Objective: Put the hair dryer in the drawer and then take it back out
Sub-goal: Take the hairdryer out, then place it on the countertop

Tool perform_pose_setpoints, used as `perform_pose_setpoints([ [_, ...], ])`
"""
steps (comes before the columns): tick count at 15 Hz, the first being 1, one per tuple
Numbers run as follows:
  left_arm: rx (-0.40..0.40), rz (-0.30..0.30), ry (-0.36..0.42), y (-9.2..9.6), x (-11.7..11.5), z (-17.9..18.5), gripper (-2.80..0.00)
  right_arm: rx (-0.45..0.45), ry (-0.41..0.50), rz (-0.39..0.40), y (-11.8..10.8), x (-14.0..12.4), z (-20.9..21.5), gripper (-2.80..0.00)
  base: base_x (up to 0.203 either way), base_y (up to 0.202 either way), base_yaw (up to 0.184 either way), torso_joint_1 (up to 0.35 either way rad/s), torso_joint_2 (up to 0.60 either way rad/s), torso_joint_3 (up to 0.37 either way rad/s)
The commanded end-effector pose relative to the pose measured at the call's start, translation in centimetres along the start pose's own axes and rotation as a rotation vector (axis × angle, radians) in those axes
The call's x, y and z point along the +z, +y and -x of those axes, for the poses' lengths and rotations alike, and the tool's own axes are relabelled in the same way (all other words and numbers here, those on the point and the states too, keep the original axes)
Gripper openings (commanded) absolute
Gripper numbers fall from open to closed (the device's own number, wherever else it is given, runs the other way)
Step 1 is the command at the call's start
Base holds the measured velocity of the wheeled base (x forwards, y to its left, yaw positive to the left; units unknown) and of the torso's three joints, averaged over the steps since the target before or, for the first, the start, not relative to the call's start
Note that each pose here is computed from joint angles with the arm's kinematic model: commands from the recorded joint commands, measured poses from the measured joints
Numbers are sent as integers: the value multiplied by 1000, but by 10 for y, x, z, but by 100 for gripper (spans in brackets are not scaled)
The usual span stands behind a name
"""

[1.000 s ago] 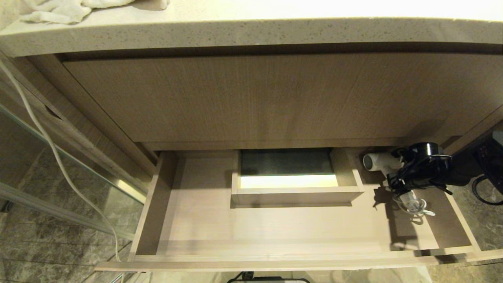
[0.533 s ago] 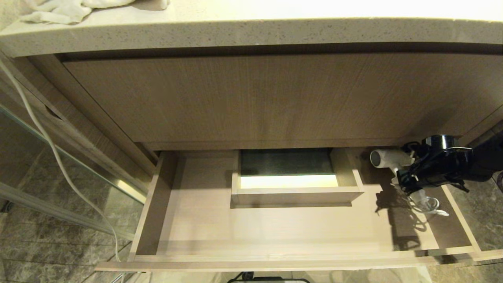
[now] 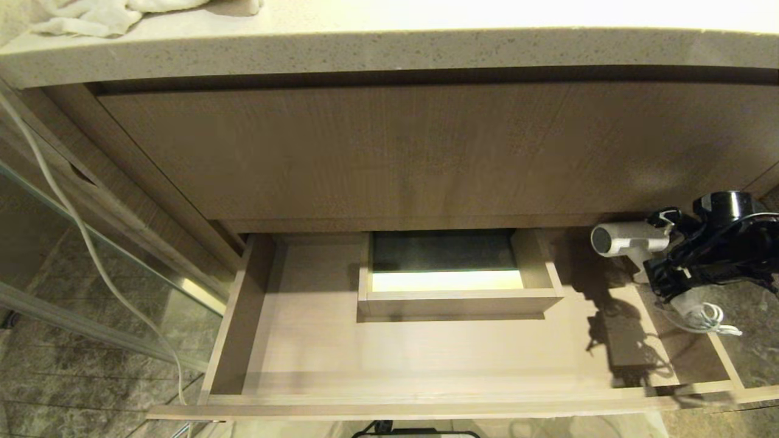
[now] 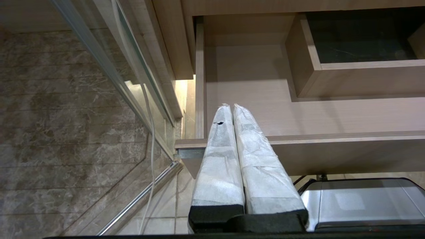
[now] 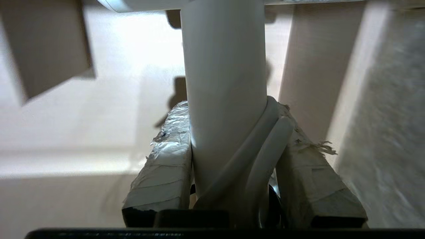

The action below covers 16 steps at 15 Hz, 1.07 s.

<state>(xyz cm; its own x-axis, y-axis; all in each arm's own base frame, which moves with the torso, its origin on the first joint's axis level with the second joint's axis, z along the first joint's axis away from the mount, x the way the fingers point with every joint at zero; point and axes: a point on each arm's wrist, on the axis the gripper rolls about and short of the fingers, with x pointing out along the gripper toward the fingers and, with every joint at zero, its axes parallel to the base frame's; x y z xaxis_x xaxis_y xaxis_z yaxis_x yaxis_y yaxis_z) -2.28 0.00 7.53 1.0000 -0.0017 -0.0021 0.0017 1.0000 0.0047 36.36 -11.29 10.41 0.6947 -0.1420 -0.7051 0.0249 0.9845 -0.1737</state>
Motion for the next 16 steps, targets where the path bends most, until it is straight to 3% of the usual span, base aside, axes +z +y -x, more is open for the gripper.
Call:
perform_pose_setpoints([
  [1, 0, 0, 2, 0, 0, 0, -280, -30, -30, 15, -1, 3, 34, -280, 0, 0, 0, 0, 0, 0],
  [5, 0, 0, 2, 0, 0, 0, -280, -94, -57, 31, 3, 3, 99, -280, 0, 0, 0, 0, 0, 0],
  [12, 0, 0, 1, 0, 0, 0, -280, -164, -240, 37, 20, -23, 207, -280, 0, 0, 0, 0, 0, 0],
  [16, 0, 0, 2, 0, 0, 0, -280, -193, -325, 45, 27, -33, 246, -280, 0, 0, 0, 0, 0, 0],
])
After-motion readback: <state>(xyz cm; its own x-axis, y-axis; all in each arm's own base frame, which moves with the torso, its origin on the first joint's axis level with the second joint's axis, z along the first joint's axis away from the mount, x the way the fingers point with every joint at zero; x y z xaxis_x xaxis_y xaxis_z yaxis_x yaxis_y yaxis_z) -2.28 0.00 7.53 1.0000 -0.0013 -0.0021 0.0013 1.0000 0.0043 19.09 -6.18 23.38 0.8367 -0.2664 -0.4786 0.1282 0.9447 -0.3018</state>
